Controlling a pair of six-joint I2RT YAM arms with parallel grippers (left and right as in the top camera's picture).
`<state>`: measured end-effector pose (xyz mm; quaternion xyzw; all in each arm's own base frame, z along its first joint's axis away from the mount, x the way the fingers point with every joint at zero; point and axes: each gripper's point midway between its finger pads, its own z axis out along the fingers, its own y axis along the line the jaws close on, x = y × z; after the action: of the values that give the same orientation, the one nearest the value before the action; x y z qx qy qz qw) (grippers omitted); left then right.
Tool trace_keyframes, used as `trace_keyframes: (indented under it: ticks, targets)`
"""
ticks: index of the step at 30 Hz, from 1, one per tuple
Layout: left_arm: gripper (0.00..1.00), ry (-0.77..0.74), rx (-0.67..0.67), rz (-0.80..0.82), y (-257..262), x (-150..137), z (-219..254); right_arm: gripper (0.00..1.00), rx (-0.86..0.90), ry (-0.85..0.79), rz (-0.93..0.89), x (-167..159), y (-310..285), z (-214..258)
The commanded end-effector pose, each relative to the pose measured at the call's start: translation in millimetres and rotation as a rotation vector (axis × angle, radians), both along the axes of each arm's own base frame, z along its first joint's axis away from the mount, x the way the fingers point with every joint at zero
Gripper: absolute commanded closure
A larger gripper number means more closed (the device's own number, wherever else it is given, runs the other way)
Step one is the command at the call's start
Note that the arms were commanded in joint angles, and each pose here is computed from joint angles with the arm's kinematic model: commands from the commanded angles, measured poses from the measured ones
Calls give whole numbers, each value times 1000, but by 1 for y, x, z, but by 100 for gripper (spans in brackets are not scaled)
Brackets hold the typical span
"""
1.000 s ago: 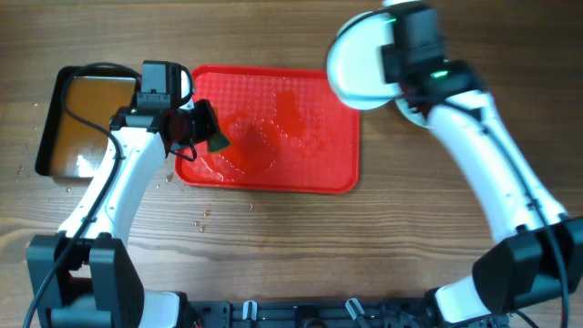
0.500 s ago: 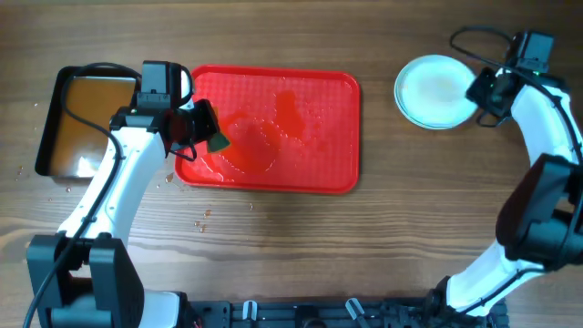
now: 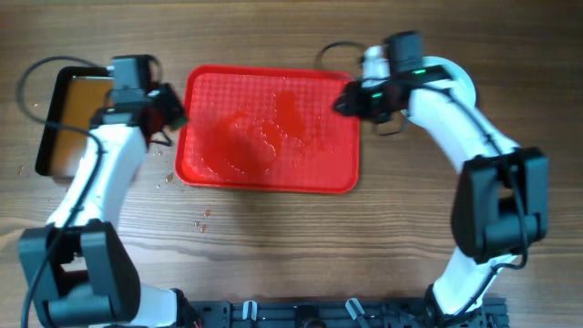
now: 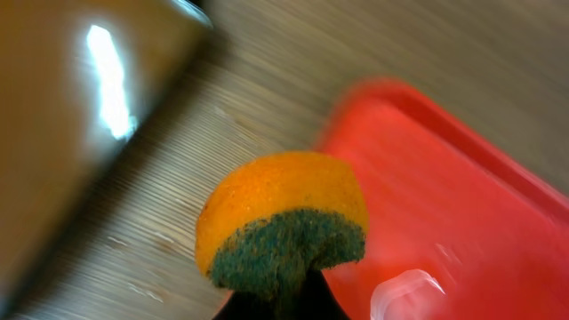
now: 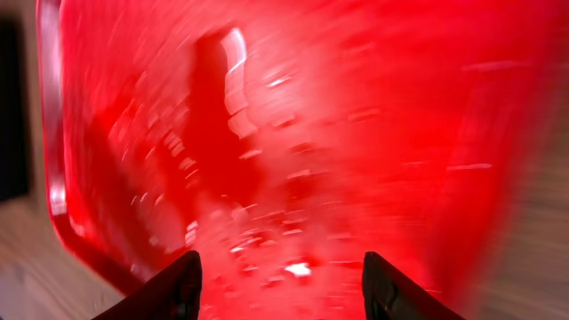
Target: Clean dirty plates on tray and stack at the side
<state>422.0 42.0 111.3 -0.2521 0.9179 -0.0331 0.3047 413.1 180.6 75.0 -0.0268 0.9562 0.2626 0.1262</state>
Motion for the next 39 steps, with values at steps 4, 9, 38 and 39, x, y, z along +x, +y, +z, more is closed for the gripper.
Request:
trace_keyframes:
  ticks: [4,9,38,39]
  targets:
    - [96,-1,17,288,120,-18,-14,38,-134,-24,137,-45,80,-14]
    - [96,12,-47,374,166,-23,-53,38,-88,-73,230,-70,136,-7]
    - [0,-2,-572,346,39,-134,90,39,-156,-450,174,-155,57,196]
    - [0,24,-583,354,36,-139,87,39,-187,-473,167,-161,50,201]
